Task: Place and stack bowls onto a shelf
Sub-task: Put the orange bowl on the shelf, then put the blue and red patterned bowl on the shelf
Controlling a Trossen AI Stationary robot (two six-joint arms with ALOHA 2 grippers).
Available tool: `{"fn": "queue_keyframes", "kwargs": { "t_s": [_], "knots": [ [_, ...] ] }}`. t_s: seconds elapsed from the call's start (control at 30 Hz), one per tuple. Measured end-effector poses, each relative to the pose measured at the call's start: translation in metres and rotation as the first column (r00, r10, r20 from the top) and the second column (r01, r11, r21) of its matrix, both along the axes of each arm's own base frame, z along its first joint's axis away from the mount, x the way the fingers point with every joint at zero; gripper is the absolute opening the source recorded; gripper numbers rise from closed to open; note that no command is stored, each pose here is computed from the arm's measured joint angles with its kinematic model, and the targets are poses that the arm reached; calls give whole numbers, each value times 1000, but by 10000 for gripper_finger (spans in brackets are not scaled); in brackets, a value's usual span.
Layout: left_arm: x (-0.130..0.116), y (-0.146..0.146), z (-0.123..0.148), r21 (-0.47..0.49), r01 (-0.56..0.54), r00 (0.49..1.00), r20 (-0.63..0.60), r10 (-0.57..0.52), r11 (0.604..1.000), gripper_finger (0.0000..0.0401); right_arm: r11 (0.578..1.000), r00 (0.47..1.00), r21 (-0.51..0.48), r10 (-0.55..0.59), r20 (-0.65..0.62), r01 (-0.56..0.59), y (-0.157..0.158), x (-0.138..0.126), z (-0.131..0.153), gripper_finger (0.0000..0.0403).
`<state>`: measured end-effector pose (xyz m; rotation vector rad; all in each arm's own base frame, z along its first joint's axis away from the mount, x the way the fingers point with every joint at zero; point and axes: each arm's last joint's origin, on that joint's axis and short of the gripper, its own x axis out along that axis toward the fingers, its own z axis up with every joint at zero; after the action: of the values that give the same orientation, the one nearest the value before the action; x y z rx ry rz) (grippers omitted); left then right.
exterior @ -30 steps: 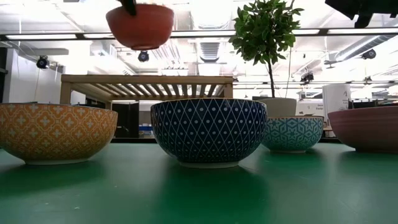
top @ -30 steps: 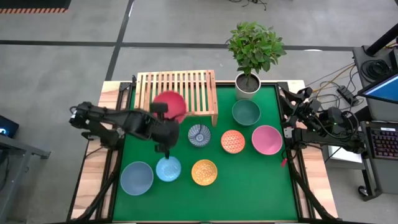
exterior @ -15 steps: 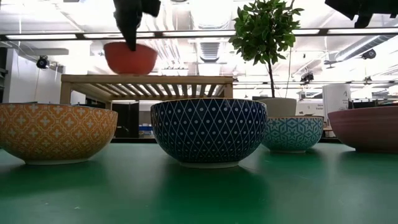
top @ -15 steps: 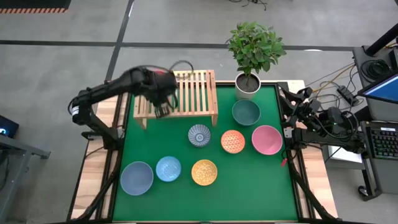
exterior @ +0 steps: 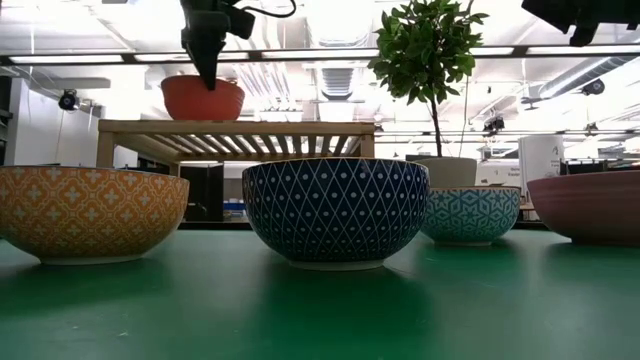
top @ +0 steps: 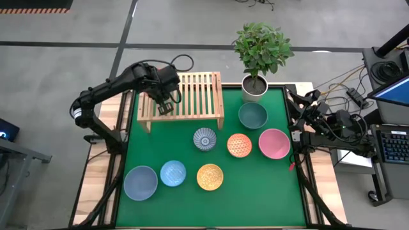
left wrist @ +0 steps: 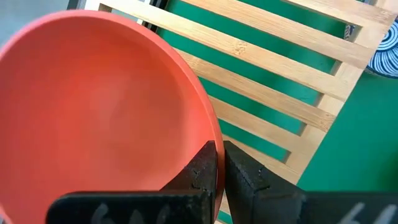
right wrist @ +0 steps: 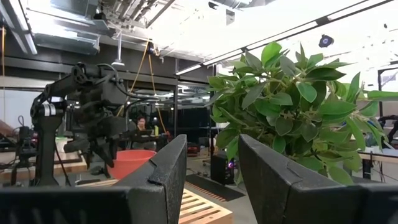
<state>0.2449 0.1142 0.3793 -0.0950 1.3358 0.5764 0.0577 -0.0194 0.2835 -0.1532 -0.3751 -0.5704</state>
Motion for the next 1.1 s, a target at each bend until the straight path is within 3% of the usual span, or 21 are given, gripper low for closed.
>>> {"fn": "queue_keyframes", "kwargs": {
  "t_s": [0.53,0.87,1.1],
  "knots": [
    [1,0,-3,-8,-23,1000,-3,23,1000,22,1000,1000,8,4,4,-4,0,0,0,134],
    [0,-1,-3,-28,-25,1000,4,25,999,114,1000,1000,19,8,-5,-8,0,1,-1,134],
    [-14,-8,12,-34,-14,997,71,16,999,153,994,999,101,43,-20,-40,0,3,-7,134]
  ]
}}
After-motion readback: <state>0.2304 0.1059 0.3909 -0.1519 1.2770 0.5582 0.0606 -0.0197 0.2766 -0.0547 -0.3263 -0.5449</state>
